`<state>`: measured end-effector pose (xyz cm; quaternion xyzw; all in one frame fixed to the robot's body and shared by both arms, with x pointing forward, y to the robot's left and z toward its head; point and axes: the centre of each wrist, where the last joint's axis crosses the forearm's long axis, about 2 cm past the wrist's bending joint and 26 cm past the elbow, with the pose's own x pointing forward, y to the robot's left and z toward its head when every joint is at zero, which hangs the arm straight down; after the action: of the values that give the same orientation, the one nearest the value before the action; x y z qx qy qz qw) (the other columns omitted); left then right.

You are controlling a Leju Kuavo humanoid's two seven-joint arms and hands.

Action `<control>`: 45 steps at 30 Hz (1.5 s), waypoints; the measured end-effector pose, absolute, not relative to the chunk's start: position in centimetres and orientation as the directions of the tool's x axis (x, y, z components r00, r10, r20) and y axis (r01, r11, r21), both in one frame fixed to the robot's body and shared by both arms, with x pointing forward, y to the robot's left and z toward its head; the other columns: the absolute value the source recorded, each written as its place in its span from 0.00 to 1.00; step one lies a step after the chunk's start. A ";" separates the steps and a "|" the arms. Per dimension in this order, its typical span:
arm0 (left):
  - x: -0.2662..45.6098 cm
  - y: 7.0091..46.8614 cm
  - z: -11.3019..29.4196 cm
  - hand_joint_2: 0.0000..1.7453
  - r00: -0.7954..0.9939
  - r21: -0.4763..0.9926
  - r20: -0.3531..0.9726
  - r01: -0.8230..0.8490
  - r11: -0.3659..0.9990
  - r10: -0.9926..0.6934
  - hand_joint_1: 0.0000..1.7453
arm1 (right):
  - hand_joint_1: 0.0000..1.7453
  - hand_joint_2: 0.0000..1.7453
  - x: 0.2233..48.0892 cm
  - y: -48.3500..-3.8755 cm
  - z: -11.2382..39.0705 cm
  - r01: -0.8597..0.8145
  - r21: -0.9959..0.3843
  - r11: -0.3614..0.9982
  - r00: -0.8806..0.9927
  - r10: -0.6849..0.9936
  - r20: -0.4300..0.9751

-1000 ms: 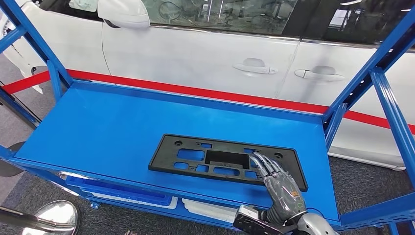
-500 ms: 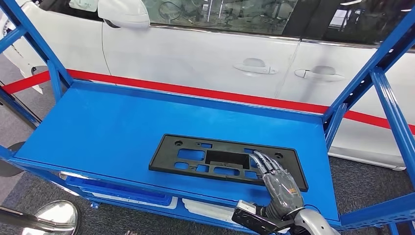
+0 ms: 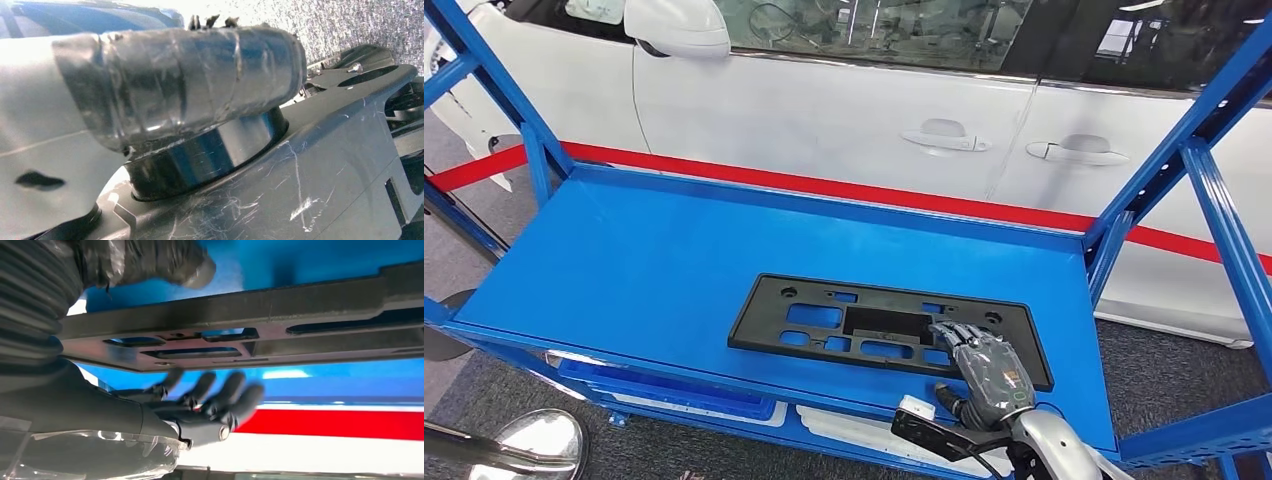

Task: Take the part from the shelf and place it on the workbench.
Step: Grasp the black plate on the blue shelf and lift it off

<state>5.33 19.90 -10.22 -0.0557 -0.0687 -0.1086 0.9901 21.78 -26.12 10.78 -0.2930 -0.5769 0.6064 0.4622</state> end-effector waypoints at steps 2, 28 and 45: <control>5.3 19.9 -10.2 0.00 0.967 -0.095 0.149 0.224 0.970 -0.209 0.00 | 0.91 1.00 22.0 -26.1 10.6 -0.223 -0.971 0.090 -0.398 0.901 0.175; 5.3 20.0 -10.2 1.00 0.968 -0.062 0.170 0.199 0.978 -0.186 0.00 | 1.00 1.00 23.1 -25.4 10.8 -0.143 -0.984 0.109 -0.409 0.899 0.159; 5.2 20.0 -10.3 1.00 0.973 -0.037 0.181 0.149 0.988 -0.140 0.00 | 1.00 1.00 20.9 -23.7 15.6 -0.053 -0.860 0.508 -0.531 0.715 0.455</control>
<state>5.21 20.03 -10.25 -0.0252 -0.0891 -0.0730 0.9930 20.91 -23.71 15.58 -0.2198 -0.7535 0.4446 0.4317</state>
